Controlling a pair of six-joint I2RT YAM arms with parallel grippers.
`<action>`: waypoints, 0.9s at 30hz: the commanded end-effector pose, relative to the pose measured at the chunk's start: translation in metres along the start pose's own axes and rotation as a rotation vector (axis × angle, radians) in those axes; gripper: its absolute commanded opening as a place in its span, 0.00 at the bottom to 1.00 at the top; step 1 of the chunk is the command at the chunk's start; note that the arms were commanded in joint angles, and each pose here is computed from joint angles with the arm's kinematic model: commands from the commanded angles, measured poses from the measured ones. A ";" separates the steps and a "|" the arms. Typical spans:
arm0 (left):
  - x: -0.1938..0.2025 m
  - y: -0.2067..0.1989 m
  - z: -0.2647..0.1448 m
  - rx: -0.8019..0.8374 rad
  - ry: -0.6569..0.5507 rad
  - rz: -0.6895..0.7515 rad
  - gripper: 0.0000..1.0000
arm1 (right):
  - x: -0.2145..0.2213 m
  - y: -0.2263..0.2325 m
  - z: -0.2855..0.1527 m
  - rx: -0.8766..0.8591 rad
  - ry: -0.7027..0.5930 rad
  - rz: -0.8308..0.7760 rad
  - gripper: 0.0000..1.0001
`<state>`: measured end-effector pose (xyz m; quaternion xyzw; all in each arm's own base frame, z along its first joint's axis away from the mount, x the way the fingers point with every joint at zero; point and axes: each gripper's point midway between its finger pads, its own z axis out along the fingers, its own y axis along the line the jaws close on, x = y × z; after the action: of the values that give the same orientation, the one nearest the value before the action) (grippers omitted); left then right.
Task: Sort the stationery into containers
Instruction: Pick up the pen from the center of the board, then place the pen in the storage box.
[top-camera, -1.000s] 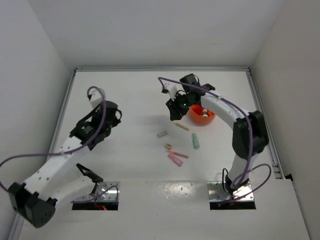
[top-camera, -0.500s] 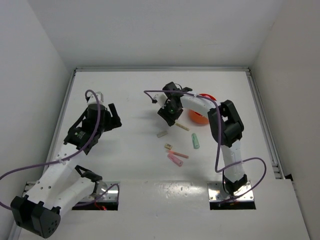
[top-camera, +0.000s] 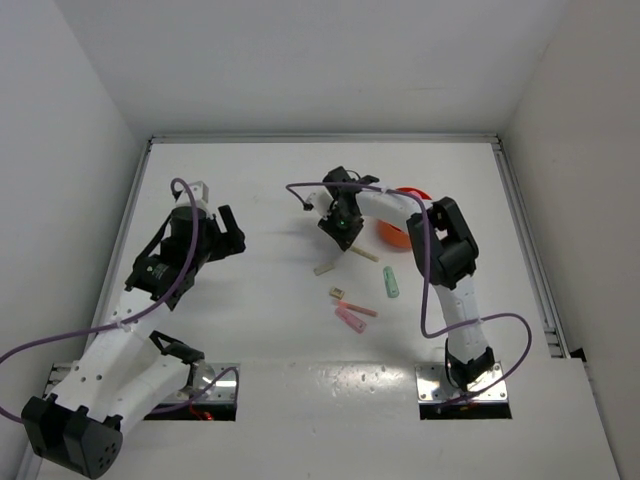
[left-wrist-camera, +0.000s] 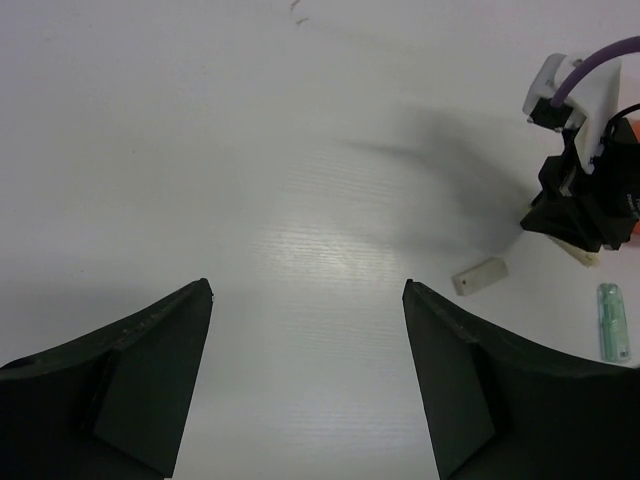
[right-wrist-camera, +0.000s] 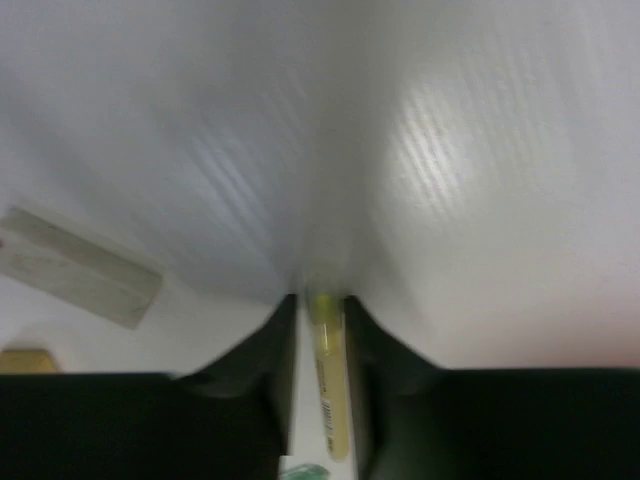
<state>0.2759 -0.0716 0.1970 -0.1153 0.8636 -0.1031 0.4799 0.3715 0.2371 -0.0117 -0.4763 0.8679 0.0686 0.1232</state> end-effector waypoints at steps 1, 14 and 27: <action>-0.012 -0.001 -0.002 0.016 -0.042 -0.001 0.83 | -0.003 0.010 0.003 -0.070 -0.001 -0.019 0.17; -0.008 -0.005 -0.001 0.042 -0.030 -0.001 0.83 | -0.075 -0.031 -0.125 0.279 -0.566 0.073 0.00; -0.006 -0.004 0.001 0.038 -0.022 0.010 0.83 | -0.085 -0.038 -0.224 0.546 -1.033 -0.108 0.00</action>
<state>0.2749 -0.0744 0.1962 -0.1048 0.8645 -0.1125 0.4786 0.3933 0.2417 0.1660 -0.3942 0.7365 0.1054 0.5395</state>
